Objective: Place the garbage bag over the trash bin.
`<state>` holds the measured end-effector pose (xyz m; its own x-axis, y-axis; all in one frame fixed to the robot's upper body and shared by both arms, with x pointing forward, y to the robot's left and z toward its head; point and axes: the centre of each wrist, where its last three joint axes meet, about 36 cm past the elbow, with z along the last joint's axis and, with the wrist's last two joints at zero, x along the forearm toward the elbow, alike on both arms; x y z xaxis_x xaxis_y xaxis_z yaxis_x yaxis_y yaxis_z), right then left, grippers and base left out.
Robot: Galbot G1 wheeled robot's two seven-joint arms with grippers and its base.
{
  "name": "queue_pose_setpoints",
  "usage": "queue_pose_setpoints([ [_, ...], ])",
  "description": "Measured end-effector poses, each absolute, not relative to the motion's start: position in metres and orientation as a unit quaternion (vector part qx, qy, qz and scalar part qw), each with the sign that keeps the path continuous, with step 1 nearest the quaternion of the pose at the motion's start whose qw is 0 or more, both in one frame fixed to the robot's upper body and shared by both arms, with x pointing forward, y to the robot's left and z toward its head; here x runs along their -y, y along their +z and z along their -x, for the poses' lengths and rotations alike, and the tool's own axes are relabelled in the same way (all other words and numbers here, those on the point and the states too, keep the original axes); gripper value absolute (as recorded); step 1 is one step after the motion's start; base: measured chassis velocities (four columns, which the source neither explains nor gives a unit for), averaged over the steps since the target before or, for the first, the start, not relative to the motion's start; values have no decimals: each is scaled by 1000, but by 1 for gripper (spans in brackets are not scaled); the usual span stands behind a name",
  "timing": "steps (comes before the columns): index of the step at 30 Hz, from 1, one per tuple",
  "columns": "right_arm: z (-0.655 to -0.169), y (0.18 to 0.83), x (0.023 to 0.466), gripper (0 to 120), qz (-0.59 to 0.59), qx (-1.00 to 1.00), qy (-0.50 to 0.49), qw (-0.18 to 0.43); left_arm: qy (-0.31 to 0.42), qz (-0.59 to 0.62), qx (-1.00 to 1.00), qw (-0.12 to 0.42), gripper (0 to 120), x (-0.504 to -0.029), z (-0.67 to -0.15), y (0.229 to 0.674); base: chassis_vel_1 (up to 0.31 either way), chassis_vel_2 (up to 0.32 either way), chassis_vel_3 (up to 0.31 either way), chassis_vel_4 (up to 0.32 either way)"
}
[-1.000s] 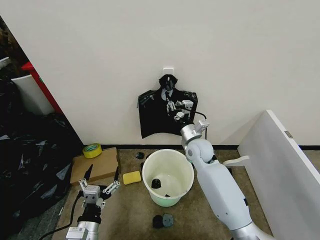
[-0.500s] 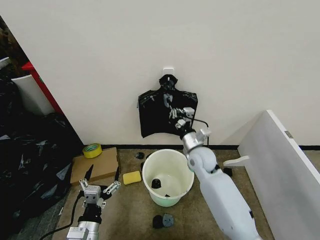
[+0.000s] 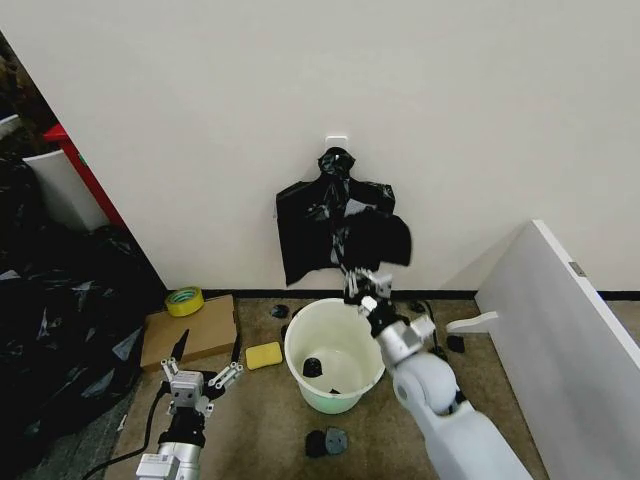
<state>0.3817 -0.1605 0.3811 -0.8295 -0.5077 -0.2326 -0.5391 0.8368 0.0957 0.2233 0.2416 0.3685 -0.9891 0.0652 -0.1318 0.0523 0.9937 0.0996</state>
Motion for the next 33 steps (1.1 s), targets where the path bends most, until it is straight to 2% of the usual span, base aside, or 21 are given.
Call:
queue_pose_setpoints([
  [13,-319,357,166,0,303,-948,50,80,49,-32,-996,72,99,-242,-222,369,0,0,0,0],
  [20,-276,338,175,0,338,-937,2,85,49,-37,-995,73,99,-241,-223,369,0,0,0,0],
  [33,-250,331,190,0,374,-921,-32,102,50,-41,-995,74,99,-240,-223,369,0,0,0,0],
])
